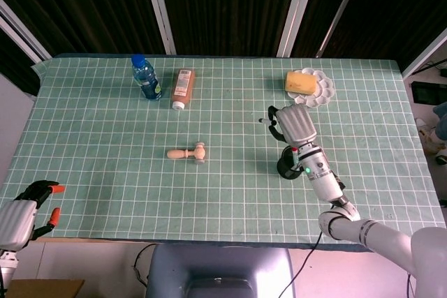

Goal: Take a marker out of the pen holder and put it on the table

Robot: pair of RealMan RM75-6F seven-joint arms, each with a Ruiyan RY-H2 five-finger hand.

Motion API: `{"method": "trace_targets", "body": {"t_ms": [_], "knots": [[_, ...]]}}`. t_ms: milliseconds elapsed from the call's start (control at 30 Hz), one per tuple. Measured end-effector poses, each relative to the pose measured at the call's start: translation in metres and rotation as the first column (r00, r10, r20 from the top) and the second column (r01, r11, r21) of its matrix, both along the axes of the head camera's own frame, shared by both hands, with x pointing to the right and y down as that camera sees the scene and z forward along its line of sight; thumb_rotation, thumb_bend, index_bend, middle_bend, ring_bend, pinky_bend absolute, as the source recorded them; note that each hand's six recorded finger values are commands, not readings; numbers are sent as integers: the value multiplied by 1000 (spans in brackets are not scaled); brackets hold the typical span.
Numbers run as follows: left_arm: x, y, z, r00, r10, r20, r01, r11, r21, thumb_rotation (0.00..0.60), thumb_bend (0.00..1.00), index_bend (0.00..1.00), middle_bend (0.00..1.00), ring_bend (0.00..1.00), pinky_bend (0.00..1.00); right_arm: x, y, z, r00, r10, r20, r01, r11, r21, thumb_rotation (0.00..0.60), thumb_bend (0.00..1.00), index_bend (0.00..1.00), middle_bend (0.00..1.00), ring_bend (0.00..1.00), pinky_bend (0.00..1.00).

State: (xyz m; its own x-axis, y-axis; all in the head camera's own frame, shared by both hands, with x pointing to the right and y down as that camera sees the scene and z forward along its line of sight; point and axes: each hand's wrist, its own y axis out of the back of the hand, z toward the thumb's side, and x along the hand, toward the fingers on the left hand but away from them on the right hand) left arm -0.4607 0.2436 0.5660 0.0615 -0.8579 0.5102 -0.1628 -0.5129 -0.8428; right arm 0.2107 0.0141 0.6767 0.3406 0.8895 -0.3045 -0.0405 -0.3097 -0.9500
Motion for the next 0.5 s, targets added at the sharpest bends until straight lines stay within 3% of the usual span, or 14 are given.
{"method": "trace_targets", "body": {"t_ms": [200,300,500], "knots": [[1,1,-1,1000,8,-6,-8,1000,-1,600,478,304,222,168,376,-23,3,40,994,-19,-104,13,998,-61,600,835,851,1000,1000,1000],[2,2,-1,1000,13,-7,-13,1000,-5,600,478,304,222,169,376,-33,8,53,992,-33,-122,22,995,-92,600,789,774,1000,1000,1000],[1,2,-1,1000,10,-6,-10,1000,-7,600,479,304,222,170,376,-37,12,60,995,-29,-91,17,991,-132,600,480,477,1000,1000,1000]]}}
